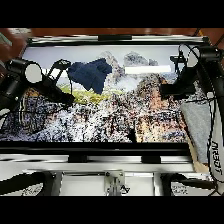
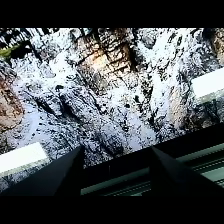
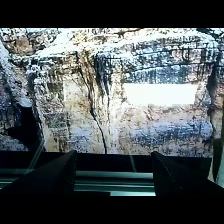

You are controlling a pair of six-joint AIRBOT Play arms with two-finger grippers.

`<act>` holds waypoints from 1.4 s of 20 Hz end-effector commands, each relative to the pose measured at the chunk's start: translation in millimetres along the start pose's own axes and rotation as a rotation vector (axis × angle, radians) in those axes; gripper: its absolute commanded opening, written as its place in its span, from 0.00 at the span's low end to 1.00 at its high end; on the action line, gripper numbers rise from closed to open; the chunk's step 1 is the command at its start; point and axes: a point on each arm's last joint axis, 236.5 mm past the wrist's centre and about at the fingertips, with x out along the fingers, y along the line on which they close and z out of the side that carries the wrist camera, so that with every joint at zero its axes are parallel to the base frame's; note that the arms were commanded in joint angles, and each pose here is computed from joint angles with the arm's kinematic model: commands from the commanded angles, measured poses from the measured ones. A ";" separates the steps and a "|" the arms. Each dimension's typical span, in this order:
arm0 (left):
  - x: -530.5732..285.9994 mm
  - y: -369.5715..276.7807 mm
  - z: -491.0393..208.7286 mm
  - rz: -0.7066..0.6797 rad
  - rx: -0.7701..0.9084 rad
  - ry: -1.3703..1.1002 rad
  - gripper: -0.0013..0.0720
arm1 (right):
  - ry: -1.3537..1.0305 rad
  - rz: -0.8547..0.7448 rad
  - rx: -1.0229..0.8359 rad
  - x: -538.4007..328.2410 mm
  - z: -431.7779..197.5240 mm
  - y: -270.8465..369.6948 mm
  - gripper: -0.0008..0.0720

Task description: Fold the shirts.

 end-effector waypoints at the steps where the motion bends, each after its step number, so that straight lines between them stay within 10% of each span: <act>1: 0.0 0.1 0.0 0.000 0.000 0.000 0.64 | 0.000 0.000 0.000 0.1 0.1 0.3 0.81; 28: 18.7 3.1 19.8 -0.020 -0.089 -0.039 0.72 | -0.031 0.060 -0.002 -0.2 7.5 14.4 0.81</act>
